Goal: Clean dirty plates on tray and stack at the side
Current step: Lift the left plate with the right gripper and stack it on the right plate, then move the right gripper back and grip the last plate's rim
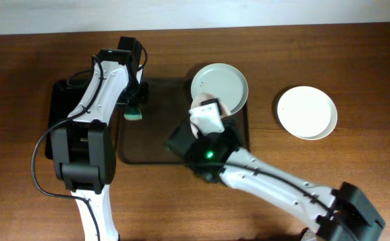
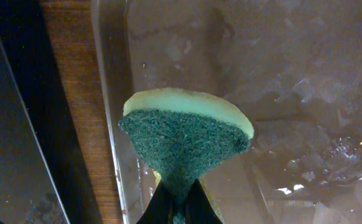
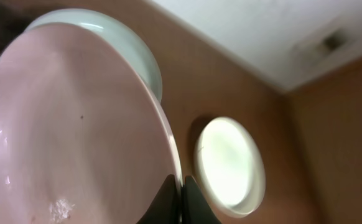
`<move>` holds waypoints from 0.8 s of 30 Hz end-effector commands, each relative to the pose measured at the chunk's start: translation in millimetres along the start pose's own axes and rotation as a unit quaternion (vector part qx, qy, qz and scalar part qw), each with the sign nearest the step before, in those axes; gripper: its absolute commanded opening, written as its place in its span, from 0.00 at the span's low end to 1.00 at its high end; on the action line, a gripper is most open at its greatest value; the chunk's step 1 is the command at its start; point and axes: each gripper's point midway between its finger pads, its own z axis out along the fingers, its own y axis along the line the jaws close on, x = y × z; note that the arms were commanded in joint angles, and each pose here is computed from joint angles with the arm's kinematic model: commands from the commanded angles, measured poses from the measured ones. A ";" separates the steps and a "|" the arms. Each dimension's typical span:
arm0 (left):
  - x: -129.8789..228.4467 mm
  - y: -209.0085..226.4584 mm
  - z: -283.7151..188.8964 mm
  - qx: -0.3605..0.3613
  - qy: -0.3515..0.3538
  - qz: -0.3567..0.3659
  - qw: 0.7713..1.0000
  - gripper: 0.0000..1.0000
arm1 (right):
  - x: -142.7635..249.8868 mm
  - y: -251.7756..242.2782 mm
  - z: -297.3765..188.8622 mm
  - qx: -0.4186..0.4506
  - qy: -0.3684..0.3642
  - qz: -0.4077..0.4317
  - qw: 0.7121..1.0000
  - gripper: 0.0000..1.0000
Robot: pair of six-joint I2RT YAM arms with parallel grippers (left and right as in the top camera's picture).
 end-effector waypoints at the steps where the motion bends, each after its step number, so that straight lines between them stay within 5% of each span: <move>1: -6.6 1.2 -12.5 0.002 -0.019 -0.006 1.000 0.01 | -4.5 -23.0 6.2 -0.112 0.073 0.163 0.978 0.04; 5: -6.6 1.1 -12.5 0.002 -0.019 -0.006 1.000 0.01 | -3.8 -107.6 35.6 -0.170 0.125 0.299 0.931 0.04; 10: -6.7 1.1 -12.5 0.002 -0.019 -0.006 1.000 0.01 | 81.0 -228.5 126.4 -0.035 0.223 0.425 0.877 0.04; 20: -7.6 1.1 -12.6 0.002 -0.021 -0.006 1.000 0.01 | 188.2 -185.2 219.9 -0.026 0.381 0.400 0.833 0.06; 21: -7.7 1.1 -12.6 0.002 -0.021 -0.006 1.000 0.01 | 190.2 -183.9 219.8 -0.026 0.385 0.398 0.832 0.35; 22: -7.7 1.0 -12.6 0.002 -0.021 -0.006 1.000 0.01 | 188.4 -185.2 218.9 -0.027 0.383 0.397 0.834 0.51; 24: -7.8 1.0 -12.6 0.002 -0.021 -0.006 1.000 0.01 | 163.6 -186.9 210.1 -0.077 0.357 0.379 0.850 0.56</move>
